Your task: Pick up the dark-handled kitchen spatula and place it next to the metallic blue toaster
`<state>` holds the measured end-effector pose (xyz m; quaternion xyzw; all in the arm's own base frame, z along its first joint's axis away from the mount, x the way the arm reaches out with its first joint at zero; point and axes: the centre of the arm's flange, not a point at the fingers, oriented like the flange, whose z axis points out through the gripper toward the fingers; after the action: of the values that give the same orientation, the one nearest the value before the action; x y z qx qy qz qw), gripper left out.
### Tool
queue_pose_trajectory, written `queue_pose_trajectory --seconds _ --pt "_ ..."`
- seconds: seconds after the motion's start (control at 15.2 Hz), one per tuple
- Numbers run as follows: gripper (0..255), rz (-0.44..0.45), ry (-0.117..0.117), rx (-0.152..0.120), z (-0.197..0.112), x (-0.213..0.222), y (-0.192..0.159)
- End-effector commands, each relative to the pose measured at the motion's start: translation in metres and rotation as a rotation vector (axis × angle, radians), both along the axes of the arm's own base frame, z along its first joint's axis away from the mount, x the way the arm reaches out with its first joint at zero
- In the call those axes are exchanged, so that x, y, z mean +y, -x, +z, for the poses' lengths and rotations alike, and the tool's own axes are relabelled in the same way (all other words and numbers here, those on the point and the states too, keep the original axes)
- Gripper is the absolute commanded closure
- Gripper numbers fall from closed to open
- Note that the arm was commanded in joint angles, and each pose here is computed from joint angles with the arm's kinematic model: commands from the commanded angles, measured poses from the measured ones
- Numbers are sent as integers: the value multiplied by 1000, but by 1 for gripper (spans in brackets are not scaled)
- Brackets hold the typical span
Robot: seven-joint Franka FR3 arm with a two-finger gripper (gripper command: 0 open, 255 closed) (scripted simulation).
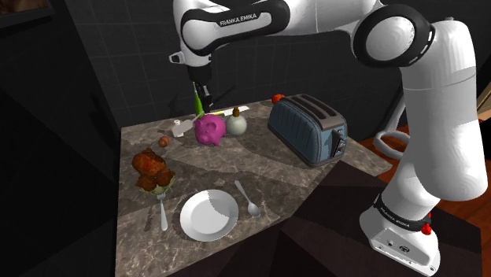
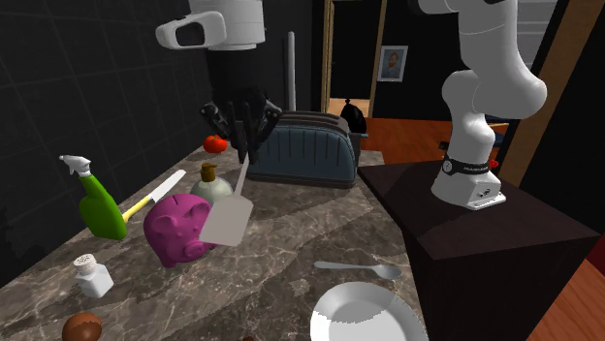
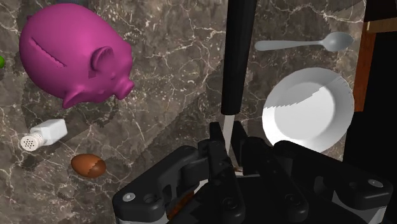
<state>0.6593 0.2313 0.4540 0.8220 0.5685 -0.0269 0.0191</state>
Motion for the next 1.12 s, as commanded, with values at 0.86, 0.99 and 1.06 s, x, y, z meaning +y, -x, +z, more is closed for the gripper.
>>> queue_pose_trajectory --seconds 0.86,0.99,1.06 --pt "255 0 0 1 11 -130 90" --pt "255 0 0 1 11 -152 105" --pt "255 0 0 1 11 -163 112"
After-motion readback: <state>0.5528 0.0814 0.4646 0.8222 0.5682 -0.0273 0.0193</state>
